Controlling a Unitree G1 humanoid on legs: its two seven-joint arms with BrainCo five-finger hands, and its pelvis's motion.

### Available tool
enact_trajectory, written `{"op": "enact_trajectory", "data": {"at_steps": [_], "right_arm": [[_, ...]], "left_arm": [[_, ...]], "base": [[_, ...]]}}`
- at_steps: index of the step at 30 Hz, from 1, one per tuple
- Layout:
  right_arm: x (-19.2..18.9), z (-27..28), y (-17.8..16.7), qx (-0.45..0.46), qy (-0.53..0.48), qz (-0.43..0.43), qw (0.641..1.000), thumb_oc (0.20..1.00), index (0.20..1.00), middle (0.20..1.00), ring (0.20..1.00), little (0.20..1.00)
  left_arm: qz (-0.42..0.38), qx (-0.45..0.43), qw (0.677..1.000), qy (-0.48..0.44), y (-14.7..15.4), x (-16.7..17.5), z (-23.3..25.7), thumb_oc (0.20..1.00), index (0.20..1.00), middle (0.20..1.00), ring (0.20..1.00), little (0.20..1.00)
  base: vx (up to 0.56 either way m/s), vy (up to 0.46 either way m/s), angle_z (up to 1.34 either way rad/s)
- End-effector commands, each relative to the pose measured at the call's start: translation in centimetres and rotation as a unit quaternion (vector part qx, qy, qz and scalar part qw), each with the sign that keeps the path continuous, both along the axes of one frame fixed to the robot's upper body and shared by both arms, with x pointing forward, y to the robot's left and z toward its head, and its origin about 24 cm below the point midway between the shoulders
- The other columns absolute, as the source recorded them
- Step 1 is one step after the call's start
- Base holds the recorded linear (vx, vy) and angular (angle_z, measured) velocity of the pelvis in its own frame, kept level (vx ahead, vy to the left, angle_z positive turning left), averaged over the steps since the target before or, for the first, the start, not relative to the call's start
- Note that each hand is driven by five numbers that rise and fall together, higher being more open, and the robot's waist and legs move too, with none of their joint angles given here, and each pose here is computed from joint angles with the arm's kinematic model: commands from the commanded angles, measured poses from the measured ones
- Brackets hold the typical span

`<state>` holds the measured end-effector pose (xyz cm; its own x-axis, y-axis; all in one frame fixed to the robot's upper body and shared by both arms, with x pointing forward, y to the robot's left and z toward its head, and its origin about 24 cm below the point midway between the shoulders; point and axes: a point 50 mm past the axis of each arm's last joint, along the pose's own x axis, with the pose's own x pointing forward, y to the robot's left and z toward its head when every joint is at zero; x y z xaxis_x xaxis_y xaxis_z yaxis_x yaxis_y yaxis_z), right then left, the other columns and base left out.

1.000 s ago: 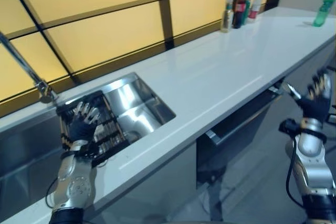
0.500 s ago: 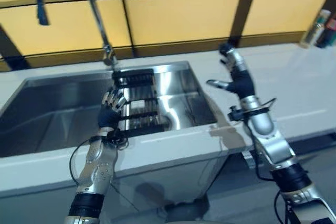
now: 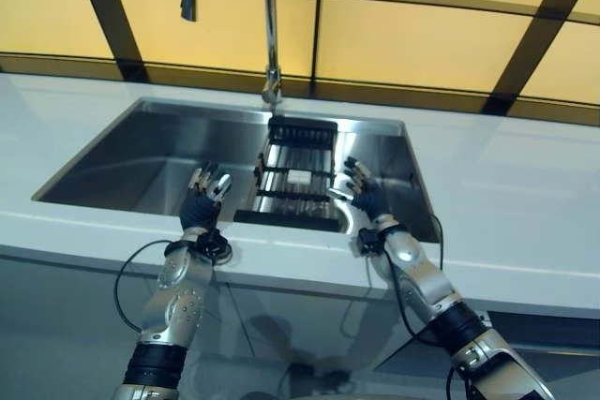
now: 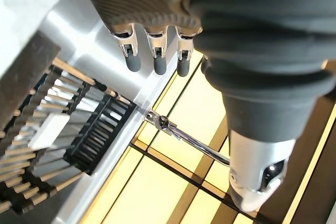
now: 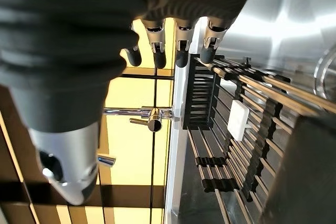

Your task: Pick up plates and place into dishwasher.

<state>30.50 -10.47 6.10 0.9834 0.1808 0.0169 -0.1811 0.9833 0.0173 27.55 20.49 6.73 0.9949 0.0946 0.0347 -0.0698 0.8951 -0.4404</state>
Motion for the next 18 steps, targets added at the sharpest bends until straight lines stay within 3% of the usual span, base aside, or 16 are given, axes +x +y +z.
{"op": "enact_trajectory", "data": {"at_steps": [1, 8, 18], "right_arm": [[0.1, 1.5, 0.2, 0.038, -0.042, -0.006, 0.998, 1.000, 1.000, 1.000, 1.000, 1.000], [-0.6, 0.1, -0.1, 0.050, -0.016, -0.006, 0.999, 1.000, 1.000, 1.000, 1.000, 1.000], [-0.8, 0.0, -0.2, 0.051, -0.016, 0.004, 0.999, 1.000, 1.000, 1.000, 1.000, 1.000]], "left_arm": [[0.003, 0.068, 0.998, -0.014, 0.6, 0.3, 0.6, 1.000, 1.000, 1.000, 1.000, 1.000], [0.024, 0.120, 0.992, -0.024, 1.1, 0.3, 1.0, 1.000, 1.000, 1.000, 1.000, 1.000], [0.013, 0.106, 0.994, -0.028, 0.6, 0.5, 0.8, 1.000, 1.000, 1.000, 1.000, 1.000]], "base": [[0.00, 0.000, 0.00], [0.00, 0.000, 0.00], [0.00, -0.003, -0.01]]}}
